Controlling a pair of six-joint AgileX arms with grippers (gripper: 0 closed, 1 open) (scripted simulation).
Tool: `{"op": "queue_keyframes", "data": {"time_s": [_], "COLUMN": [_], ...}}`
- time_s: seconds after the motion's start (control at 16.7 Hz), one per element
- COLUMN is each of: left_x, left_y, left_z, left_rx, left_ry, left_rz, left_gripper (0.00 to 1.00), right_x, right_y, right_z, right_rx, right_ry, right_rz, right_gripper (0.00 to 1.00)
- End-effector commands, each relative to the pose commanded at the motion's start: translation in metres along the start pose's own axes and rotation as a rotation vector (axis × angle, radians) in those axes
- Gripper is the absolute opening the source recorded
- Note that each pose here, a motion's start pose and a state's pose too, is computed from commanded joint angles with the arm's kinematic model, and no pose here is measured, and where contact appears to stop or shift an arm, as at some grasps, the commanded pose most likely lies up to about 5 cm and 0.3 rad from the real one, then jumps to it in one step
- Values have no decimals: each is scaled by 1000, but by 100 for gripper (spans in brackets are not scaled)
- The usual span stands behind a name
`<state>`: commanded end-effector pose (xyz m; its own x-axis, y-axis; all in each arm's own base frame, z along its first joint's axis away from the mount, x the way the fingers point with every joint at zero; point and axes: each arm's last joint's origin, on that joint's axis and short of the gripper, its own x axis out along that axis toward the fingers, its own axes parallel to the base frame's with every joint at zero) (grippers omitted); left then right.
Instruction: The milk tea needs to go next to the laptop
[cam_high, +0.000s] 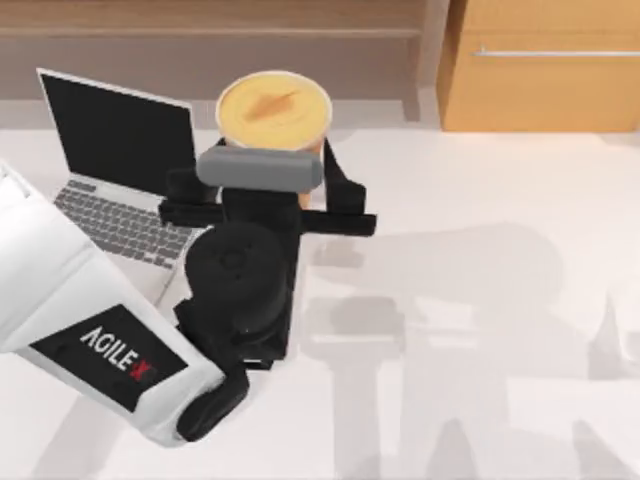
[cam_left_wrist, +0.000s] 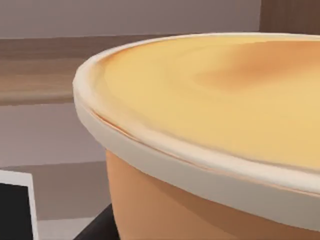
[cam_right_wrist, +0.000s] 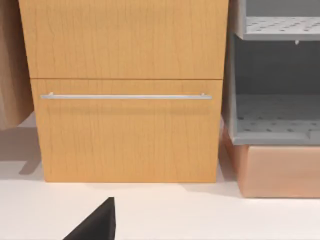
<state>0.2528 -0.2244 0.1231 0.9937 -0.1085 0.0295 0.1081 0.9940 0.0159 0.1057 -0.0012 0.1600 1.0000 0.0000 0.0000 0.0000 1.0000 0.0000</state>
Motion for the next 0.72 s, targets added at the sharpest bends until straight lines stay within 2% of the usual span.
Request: {"op": "queue_keyframes", "data": {"time_s": [0.36,0.72], "left_x": [-11,-1], "left_y": [-18,-10], "left_z": [8,-7], "left_rx": [25,-16], "left_ry": [-26,-29], "left_rz": [-81,-28], "left_gripper": [0,0], "right_x": [0,0], "right_y": [0,0], "right_z": [0,0], "right_rx": [0,0], "right_ry": [0,0], "right_rz": [0,0], "right_gripper": [100,100]}}
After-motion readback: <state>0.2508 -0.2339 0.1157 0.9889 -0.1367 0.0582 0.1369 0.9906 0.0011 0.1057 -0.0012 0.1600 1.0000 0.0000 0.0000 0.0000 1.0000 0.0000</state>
